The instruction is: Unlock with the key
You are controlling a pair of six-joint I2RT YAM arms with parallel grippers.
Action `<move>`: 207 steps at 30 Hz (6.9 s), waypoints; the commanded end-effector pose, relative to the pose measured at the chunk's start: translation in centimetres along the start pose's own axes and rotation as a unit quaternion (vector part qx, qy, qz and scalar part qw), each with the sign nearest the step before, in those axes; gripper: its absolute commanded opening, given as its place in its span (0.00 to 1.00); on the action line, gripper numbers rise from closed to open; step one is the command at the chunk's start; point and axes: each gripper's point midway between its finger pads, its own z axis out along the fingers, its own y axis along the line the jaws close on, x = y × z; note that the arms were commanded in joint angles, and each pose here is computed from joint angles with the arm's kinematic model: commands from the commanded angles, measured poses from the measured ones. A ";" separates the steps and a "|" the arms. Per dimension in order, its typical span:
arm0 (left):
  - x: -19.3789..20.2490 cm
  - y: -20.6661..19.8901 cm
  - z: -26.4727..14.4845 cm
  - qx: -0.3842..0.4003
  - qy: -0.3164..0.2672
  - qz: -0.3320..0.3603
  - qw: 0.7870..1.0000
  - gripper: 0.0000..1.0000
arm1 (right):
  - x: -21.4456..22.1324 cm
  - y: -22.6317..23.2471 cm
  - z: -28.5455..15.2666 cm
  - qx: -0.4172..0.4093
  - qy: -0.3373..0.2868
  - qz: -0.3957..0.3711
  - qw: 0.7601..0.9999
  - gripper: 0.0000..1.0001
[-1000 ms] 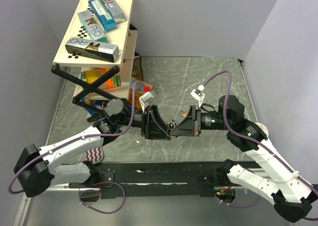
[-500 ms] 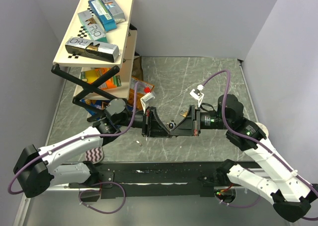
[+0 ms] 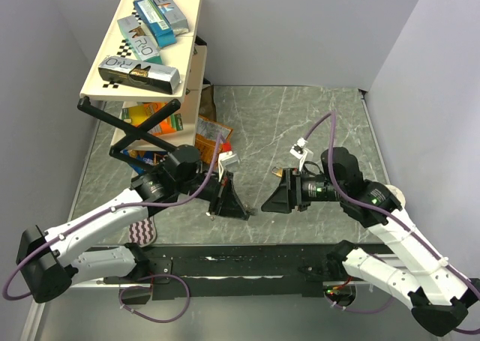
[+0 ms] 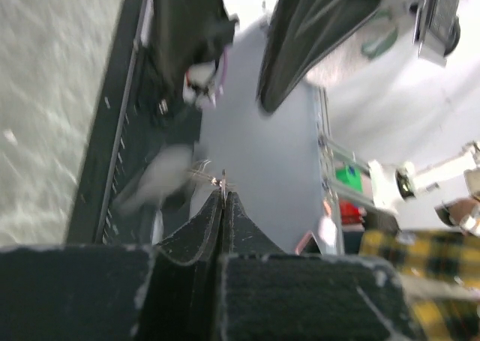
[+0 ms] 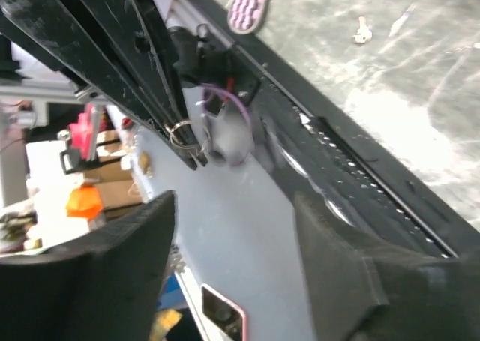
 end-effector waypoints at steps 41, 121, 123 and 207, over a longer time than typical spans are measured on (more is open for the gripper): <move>3.6 -1.7 -1.2 0.035 0.096 -0.047 0.994 0.01 | 2.9 5.2 6.2 -0.136 0.059 -0.101 0.984 0.20; -9.2 1.2 -7.2 -0.120 -0.294 -0.181 0.931 0.01 | -9.5 6.1 5.1 -0.060 -0.250 -0.025 0.966 0.00; -8.7 1.7 -7.6 -0.135 -0.283 -0.171 0.934 0.01 | -8.9 5.6 5.2 -0.046 -0.232 -0.030 0.971 0.00; -10.3 1.2 -9.6 -0.099 -0.350 -0.157 0.918 0.59 | -9.4 8.4 6.5 -0.140 -0.224 -0.093 0.960 0.00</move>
